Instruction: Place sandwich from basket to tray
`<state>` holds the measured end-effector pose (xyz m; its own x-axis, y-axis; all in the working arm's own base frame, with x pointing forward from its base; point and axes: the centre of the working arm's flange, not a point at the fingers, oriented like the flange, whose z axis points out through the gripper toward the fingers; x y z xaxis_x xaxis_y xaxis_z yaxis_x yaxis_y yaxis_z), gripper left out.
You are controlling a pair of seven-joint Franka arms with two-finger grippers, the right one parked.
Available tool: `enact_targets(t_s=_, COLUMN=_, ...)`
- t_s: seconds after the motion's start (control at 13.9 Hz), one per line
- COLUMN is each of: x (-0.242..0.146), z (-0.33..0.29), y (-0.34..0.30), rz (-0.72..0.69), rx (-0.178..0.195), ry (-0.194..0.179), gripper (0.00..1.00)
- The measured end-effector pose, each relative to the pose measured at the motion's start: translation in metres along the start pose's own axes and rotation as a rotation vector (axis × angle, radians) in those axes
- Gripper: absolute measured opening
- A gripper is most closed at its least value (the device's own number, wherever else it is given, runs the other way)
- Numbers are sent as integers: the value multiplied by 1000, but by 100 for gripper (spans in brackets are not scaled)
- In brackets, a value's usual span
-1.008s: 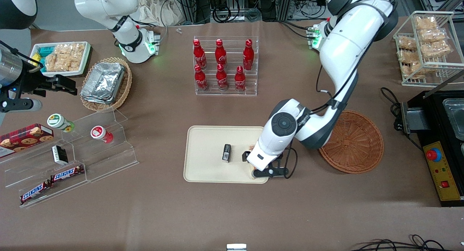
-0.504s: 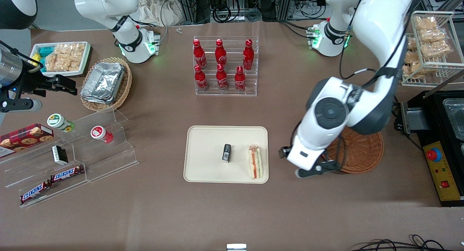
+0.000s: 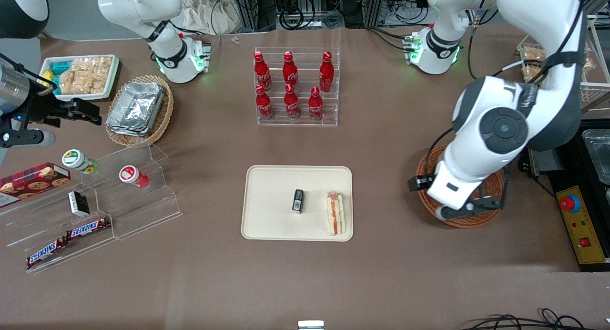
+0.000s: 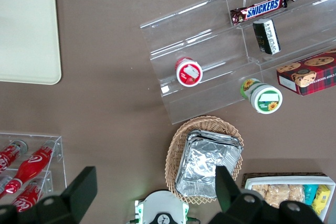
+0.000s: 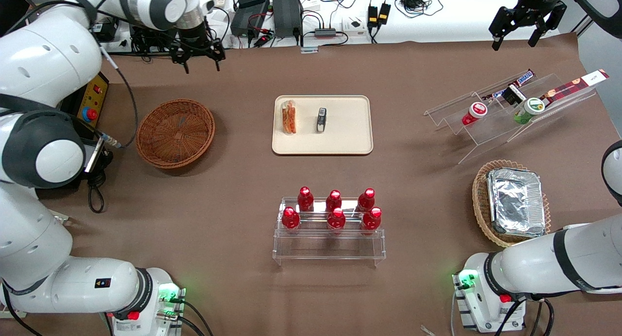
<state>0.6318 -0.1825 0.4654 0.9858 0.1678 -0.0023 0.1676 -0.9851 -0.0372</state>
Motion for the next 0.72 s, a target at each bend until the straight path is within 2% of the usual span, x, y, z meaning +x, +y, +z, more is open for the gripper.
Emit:
enact_targets(t_s=0.29, x=-14, z=-7, y=-67, rz=63, rx=-35, ry=36, gripper=100)
enact_targets(t_s=0.5, x=-31, z=-8, y=-112, rz=101, rx=-28, ry=47, gripper=100)
enact_targets(t_s=0.72, x=-31, z=-19, y=-138, rz=120, rx=-28, ry=69, gripper=100)
